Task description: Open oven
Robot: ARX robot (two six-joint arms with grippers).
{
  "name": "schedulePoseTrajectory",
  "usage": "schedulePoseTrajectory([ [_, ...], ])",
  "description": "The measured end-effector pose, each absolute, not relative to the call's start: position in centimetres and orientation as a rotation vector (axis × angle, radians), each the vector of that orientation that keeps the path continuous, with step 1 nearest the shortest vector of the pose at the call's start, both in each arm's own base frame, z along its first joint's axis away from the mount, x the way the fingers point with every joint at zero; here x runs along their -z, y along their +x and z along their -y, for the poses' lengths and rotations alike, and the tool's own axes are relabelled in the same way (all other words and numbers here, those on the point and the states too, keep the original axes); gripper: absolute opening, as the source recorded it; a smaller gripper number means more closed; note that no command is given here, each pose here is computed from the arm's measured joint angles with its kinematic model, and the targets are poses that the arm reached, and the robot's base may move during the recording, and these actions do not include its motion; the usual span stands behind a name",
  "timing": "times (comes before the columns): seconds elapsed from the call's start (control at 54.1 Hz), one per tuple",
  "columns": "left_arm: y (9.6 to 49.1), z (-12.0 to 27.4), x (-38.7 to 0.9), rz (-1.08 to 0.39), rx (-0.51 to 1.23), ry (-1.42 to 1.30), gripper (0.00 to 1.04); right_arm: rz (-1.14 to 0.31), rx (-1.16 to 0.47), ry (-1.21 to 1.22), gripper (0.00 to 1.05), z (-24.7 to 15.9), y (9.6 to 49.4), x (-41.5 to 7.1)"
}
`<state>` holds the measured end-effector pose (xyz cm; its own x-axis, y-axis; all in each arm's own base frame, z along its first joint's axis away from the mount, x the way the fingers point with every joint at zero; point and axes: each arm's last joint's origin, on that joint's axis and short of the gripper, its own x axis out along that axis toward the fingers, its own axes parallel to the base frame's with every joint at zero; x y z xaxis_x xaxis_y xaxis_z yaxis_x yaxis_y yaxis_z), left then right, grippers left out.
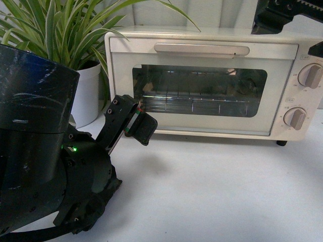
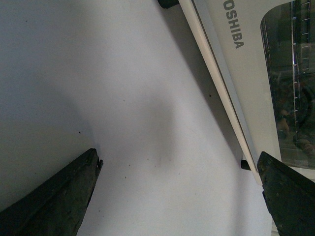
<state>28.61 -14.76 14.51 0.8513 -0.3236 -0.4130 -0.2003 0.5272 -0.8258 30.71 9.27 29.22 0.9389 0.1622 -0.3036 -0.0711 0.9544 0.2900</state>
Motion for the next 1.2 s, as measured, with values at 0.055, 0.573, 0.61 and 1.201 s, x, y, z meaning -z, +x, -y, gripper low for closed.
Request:
schedulePoseTrajectory([
  [0.055,28.6,14.8,-14.5,-0.573,0.079,-1.028,0.98,-0.333,-0.116,0.282,0.95,-9.5,30.9,-29.3],
  [0.573,28.6,14.7,-14.6,-0.572,0.079,-1.030,0.98,-0.397,-0.074,0.276,0.95,-11.0,32.1,-28.9],
  [0.61,28.6,14.7,-14.6,-0.572,0.078,-1.030,0.98,-0.402,-0.070,0.277,0.95,-11.0,32.3,-28.8],
  [1.201,28.7,14.5,-14.6,-0.569,0.074,-1.032,0.98,-0.410,-0.148,0.133,0.95,-10.8,31.2,-27.6],
])
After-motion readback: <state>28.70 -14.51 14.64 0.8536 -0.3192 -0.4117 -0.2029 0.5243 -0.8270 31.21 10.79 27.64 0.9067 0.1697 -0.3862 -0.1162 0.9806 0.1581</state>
